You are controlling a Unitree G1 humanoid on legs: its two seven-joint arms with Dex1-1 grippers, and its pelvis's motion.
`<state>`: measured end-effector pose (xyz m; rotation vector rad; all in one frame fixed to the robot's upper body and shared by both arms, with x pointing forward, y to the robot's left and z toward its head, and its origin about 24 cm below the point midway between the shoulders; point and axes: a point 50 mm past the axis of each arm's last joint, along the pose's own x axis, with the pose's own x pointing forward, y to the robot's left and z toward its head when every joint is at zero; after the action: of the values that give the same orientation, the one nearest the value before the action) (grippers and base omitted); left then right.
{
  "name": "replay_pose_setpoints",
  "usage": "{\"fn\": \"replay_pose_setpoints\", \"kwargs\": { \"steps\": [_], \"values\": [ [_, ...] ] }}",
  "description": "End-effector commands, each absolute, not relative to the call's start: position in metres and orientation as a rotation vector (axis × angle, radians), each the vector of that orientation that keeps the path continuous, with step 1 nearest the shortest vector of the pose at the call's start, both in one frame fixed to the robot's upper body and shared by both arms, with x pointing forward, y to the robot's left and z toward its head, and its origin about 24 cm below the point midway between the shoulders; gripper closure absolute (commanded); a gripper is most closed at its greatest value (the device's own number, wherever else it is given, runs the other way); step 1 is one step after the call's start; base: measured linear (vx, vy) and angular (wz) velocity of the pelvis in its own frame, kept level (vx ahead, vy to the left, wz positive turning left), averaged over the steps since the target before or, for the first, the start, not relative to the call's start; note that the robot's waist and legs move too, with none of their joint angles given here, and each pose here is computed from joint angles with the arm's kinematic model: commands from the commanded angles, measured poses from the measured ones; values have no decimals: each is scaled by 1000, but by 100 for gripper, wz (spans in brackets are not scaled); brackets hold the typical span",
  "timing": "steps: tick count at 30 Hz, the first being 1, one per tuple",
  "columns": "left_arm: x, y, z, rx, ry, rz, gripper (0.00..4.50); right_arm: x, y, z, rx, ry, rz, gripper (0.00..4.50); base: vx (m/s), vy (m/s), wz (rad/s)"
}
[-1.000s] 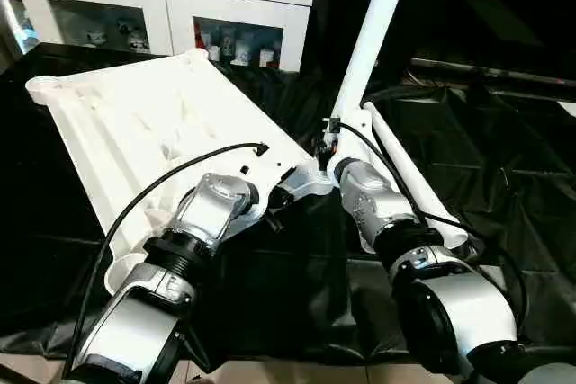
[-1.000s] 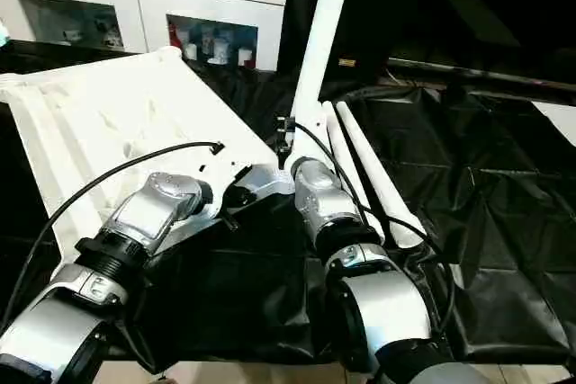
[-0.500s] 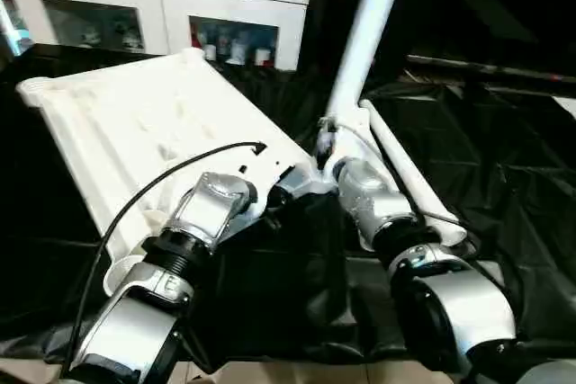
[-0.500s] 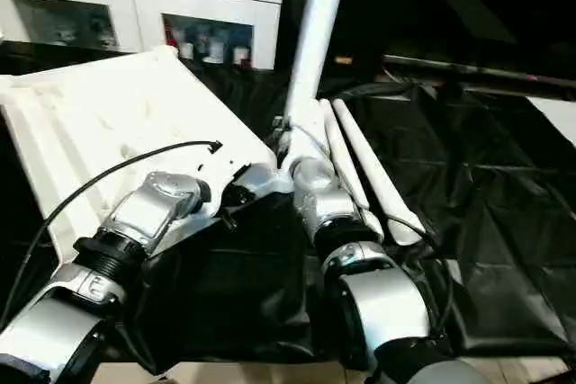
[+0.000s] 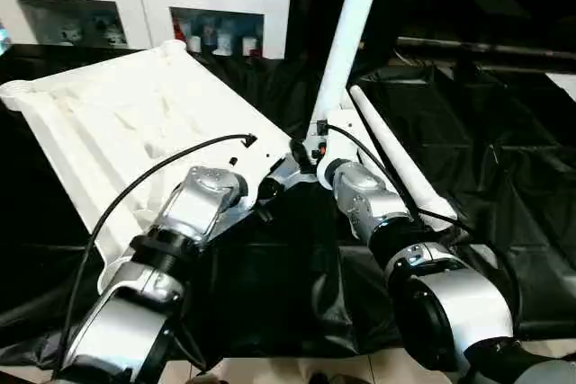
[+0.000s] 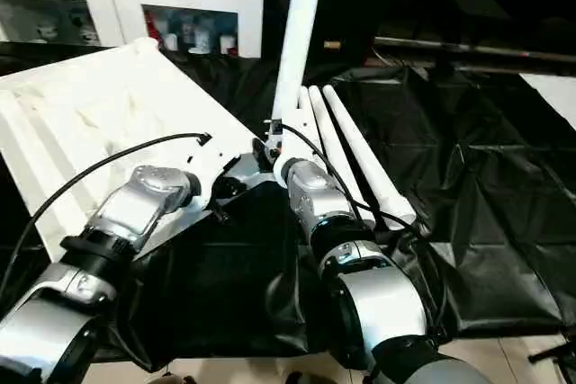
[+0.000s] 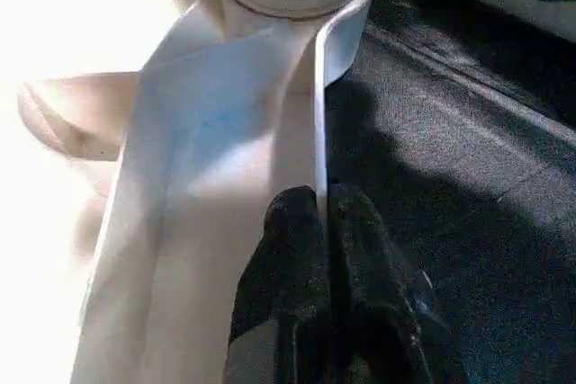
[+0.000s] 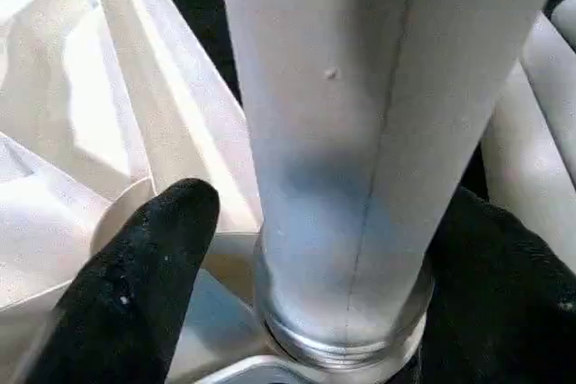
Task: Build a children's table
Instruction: Insert table leg to table base
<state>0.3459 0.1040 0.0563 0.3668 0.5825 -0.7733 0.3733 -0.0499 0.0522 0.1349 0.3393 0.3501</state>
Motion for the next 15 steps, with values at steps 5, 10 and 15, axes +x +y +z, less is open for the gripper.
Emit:
{"fn": "replay_pose_setpoints", "kwargs": {
  "steps": [5, 10, 15],
  "values": [
    [341, 96, 52, 372, 587, -824, 450, 369, -47, 43, 122, 384, 404, 4, 0, 0, 0],
    [340, 98, 52, 376, 578, -833, 450, 374, -53, 53, 88, 326, 418, 4, 0, 0, 0],
    [337, 99, 52, 378, 571, -853, 450, 376, -61, 57, 14, 301, 443, 4, 0, 0, 0]
  ]
}}
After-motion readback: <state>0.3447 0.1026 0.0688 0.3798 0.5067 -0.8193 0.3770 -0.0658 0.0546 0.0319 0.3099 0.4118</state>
